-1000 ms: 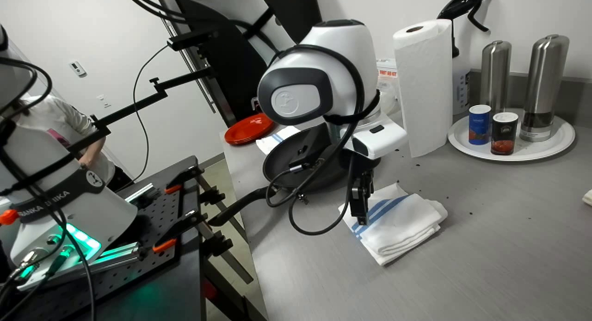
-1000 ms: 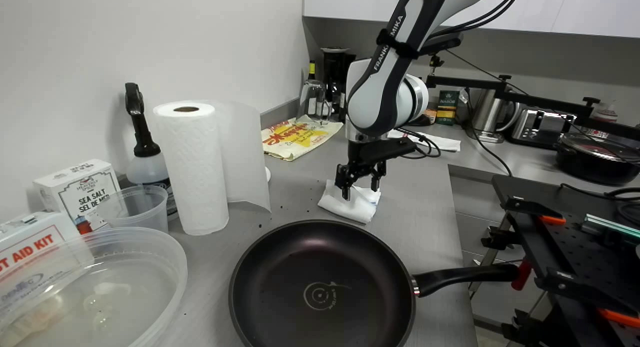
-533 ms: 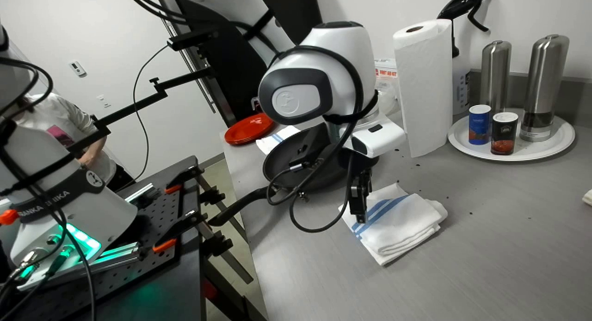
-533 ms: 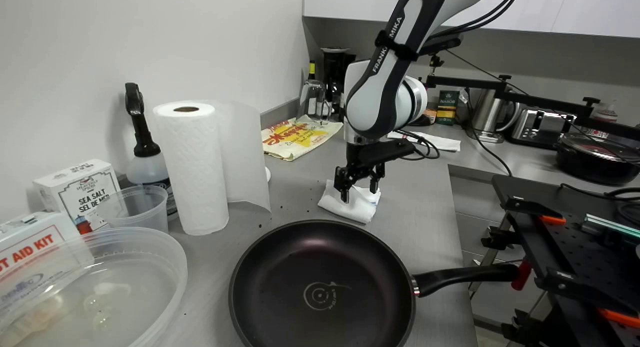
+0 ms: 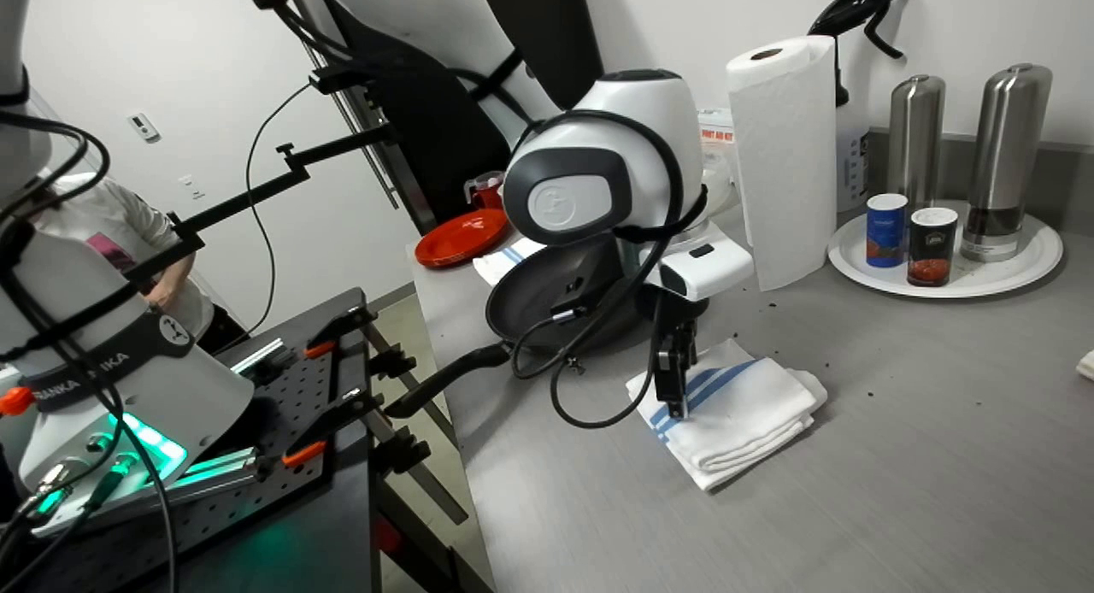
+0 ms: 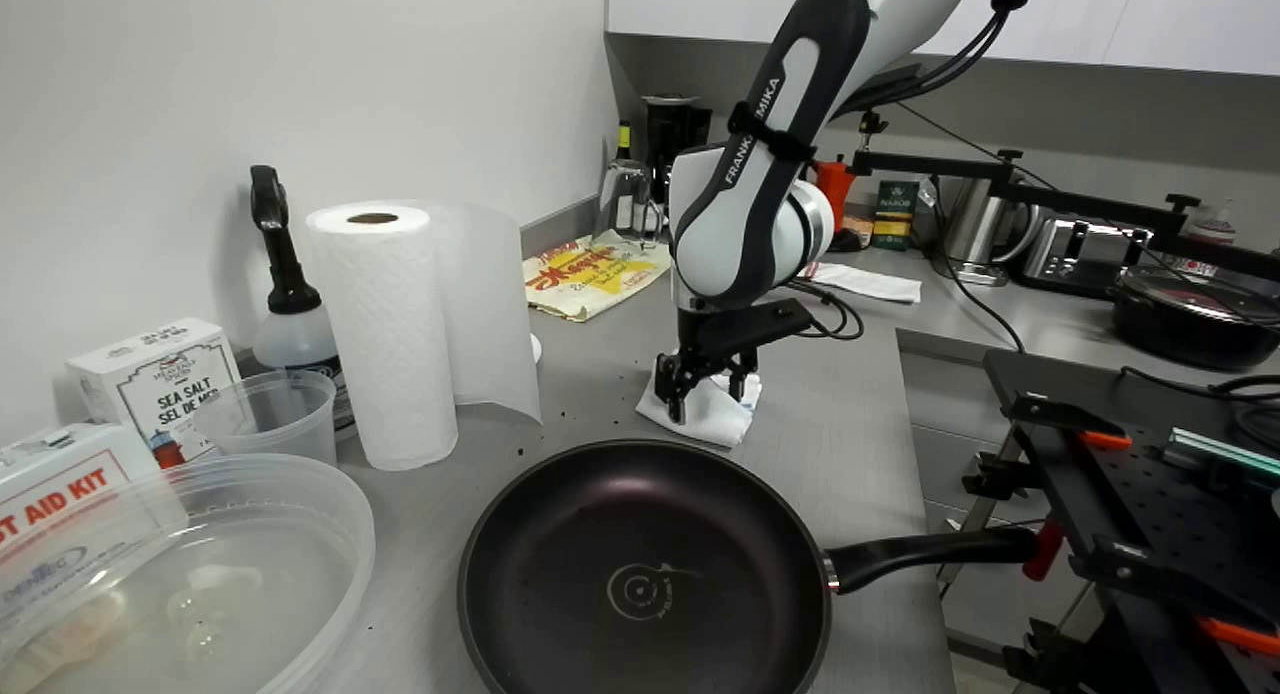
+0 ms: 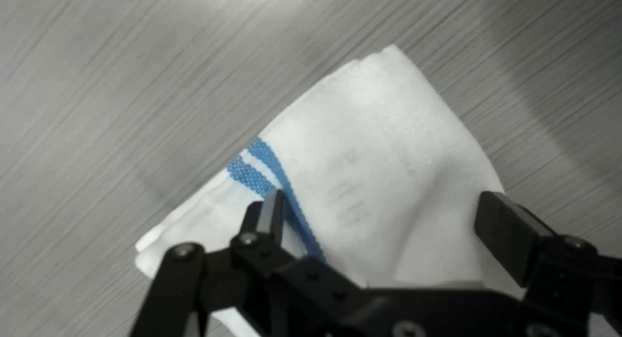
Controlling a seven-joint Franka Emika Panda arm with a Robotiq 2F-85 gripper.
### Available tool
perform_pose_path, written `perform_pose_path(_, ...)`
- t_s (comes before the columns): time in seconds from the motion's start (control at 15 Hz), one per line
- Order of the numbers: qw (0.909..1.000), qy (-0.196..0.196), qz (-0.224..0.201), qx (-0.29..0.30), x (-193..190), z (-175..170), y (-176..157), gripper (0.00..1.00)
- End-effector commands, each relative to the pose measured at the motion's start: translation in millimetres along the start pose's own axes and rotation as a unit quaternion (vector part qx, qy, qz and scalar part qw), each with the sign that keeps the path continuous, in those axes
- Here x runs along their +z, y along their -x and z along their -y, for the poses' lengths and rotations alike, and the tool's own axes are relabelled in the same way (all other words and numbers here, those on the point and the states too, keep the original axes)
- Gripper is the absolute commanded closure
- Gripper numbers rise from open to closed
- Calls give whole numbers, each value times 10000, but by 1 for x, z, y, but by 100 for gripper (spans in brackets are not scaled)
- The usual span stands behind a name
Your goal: Use the towel to wipe the pan
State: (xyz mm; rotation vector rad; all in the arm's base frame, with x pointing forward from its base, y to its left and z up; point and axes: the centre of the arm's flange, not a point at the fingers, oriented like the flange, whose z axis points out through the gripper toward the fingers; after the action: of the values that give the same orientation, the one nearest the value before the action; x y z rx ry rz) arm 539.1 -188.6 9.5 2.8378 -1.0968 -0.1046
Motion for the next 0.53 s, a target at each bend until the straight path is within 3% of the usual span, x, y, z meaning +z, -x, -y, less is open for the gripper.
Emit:
perform_pose_path(0.0, 9997, 97, -60, 213, 11, 7, -19, 26)
perform_pose_path(0.13, 9995, 155, -29, 291, 12, 5, -24, 31)
perform_pose_path(0.47, 9985, 235, -34, 499, 5, 0, -35, 68)
